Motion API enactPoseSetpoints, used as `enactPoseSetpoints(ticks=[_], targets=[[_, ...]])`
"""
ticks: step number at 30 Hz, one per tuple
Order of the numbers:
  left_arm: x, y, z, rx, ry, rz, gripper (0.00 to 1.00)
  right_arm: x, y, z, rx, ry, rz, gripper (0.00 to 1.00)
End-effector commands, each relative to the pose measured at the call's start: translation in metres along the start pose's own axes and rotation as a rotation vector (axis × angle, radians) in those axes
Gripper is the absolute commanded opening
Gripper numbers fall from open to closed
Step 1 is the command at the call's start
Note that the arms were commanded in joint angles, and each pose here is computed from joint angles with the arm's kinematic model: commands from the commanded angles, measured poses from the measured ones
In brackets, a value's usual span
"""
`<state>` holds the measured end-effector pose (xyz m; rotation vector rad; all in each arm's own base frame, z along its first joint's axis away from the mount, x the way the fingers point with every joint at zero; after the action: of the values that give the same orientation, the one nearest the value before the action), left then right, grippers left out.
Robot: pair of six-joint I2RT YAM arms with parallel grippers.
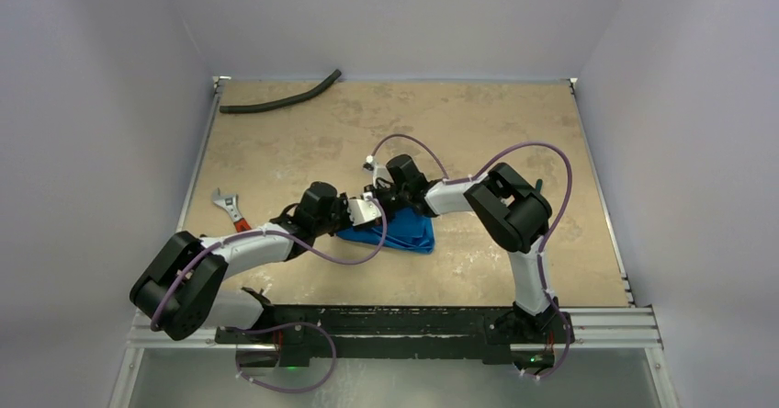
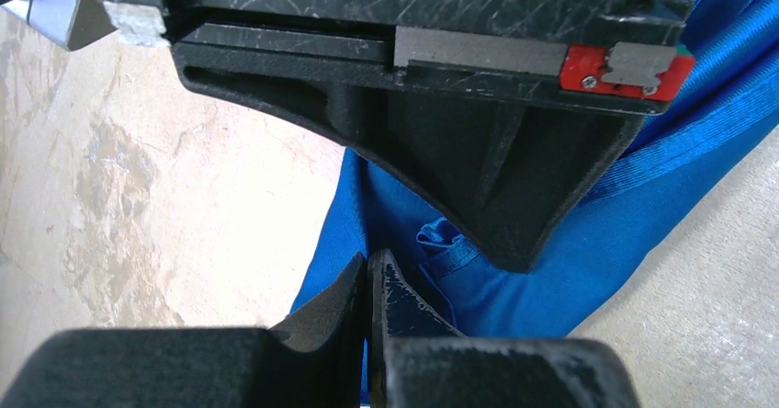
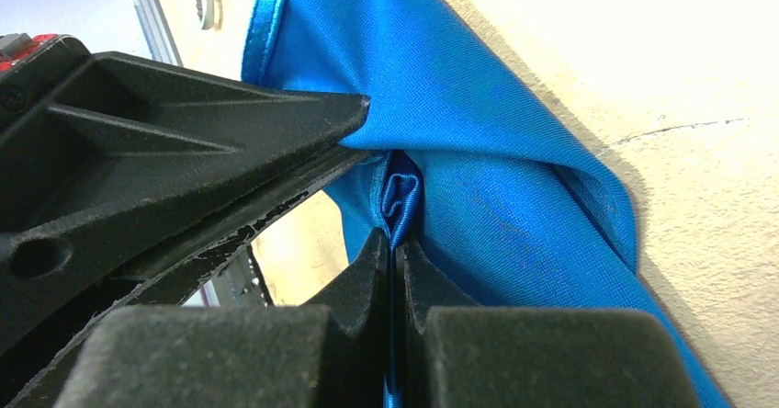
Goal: Fold the napkin into a case and place the utensils inside
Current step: Stuff the 2/3 rectangle-folded napkin into the folded napkin.
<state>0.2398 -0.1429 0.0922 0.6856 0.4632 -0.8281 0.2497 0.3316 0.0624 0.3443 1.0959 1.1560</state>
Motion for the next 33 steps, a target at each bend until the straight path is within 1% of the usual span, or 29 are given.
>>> enactPoseSetpoints(ticks=[1,9,16,25,33], targets=[[-0.002,-0.002,0.006,0.012,-0.049,-0.019,0.0,0.0,-0.012,-0.011,0.012,0.064,-0.095,0.0],[-0.003,-0.002,0.005,0.007,-0.056,-0.009,0.0,0.001,-0.003,0.011,-0.04,0.051,-0.068,0.0],[-0.003,-0.002,0.004,0.002,-0.057,-0.001,0.0,-0.001,0.005,0.024,-0.068,0.006,-0.03,0.0],[-0.003,-0.003,0.003,0.01,-0.057,-0.006,0.0,0.008,0.007,0.04,-0.085,0.016,0.006,0.0],[-0.004,-0.003,0.003,0.023,-0.057,-0.018,0.0,0.019,-0.014,0.024,-0.053,0.078,-0.018,0.0]])
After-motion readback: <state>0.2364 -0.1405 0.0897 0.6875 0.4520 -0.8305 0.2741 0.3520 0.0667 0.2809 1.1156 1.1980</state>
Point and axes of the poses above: each gripper's point midway between its finger pads, its own x axis out along the fingers, its own y axis along the line the jaws close on, z = x × y, the point moved 8 cm from there along -x, back along the fingers, and after that the axes turned 8 degrees about -x, right-handed, at the moved point
